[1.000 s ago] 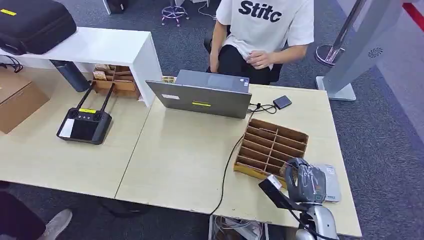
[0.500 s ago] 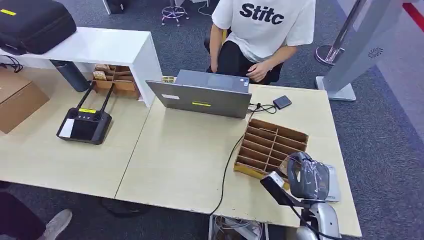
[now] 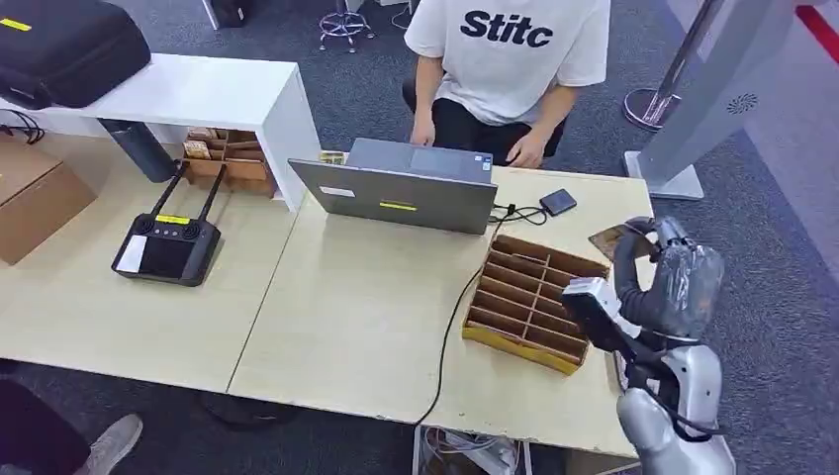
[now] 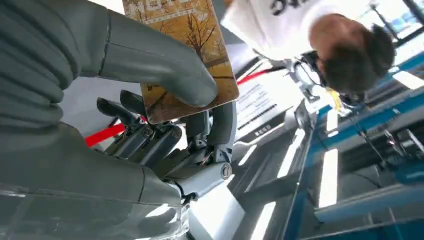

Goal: Pass the card to the sensor for recognition and then transmit it.

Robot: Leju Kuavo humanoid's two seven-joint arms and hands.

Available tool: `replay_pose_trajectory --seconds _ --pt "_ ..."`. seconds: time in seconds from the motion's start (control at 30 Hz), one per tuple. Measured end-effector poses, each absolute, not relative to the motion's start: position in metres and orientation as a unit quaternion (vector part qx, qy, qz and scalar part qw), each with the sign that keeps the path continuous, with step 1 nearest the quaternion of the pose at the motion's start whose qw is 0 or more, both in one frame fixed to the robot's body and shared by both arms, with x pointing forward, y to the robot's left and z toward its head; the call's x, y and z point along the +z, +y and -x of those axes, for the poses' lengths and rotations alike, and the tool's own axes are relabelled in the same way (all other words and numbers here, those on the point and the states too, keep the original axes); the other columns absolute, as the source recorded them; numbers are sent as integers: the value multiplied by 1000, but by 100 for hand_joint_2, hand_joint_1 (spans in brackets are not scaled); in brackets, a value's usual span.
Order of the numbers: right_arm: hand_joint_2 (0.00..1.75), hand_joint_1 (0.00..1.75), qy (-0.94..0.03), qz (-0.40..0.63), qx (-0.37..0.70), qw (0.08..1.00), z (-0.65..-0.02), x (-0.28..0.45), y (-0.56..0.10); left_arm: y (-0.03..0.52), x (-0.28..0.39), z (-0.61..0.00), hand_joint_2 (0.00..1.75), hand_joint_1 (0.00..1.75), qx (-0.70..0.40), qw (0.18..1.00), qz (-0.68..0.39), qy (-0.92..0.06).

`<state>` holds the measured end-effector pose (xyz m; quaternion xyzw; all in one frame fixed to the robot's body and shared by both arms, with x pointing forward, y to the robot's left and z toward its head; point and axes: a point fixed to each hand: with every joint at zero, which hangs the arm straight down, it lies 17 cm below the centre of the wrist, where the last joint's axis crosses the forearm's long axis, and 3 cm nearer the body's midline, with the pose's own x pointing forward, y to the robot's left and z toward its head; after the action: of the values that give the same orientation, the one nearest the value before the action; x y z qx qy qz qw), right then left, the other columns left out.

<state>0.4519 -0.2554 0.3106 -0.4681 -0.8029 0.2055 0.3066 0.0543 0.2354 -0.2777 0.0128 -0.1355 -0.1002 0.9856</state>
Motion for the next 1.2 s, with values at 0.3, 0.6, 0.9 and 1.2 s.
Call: replay_pose_trajectory --seconds 0.3,0.6,0.9,1.2 --pt "175 175 -822 442 204 295 -491 381 -250 234 -277 -58 175 0 -101 984 -10 -143" --pt "175 175 -756 514 302 269 -562 434 -229 232 -276 -61 175 0 -105 984 -2 -141" --pt "175 175 -710 518 349 326 -609 424 -230 231 -277 -61 175 0 -119 985 -1 -128" --pt "175 175 -741 389 303 456 -627 403 -209 232 -277 -63 175 0 -123 984 -4 -127"
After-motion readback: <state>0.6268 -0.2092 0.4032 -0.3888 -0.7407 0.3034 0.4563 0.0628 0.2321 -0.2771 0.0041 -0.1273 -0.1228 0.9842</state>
